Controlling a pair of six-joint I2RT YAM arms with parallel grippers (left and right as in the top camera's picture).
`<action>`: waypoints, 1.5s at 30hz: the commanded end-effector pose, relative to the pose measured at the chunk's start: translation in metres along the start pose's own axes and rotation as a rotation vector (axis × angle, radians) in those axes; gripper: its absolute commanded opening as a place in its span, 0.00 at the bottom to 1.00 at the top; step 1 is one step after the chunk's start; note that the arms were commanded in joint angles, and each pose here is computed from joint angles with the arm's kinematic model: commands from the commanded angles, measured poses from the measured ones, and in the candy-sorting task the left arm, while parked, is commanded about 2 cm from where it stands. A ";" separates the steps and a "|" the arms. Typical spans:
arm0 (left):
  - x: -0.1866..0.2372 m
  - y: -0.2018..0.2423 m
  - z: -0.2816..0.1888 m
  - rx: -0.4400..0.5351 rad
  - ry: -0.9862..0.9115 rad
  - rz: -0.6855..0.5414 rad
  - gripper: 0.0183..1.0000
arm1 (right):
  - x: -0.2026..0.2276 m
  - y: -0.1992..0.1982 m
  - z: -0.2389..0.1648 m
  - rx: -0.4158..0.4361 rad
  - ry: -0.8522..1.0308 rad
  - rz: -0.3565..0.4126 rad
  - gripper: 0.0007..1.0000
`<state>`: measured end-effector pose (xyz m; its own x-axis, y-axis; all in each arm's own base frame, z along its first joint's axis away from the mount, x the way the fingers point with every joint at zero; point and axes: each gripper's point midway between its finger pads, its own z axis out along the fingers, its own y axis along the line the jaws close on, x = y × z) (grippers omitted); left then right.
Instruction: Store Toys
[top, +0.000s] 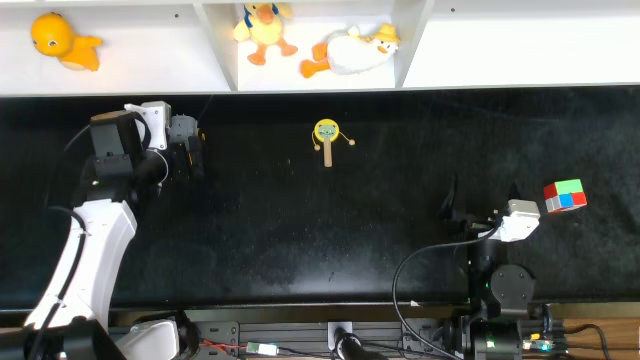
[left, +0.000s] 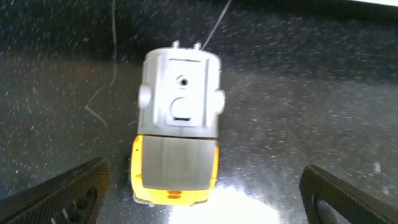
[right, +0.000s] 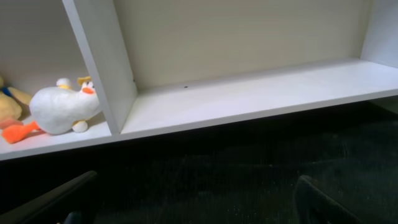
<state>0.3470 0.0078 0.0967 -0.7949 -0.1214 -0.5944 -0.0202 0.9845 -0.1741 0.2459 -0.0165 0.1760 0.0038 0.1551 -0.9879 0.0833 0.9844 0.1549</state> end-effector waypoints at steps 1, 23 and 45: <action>0.006 0.008 0.006 -0.045 0.021 -0.026 1.00 | 0.004 0.000 0.000 -0.005 0.001 0.008 1.00; 0.015 0.026 0.025 -0.127 0.064 -0.011 0.56 | 0.004 0.000 0.000 -0.005 0.001 0.008 1.00; -0.032 0.011 -0.039 -0.116 -0.168 0.022 0.28 | 0.004 0.000 0.000 -0.005 0.001 0.008 0.99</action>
<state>0.3479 0.0284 0.1177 -0.7423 -0.1201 -0.6592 -0.0913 0.9928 -0.0781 0.2459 -0.0165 0.1761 0.0042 0.1551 -0.9879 0.0832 0.9844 0.1549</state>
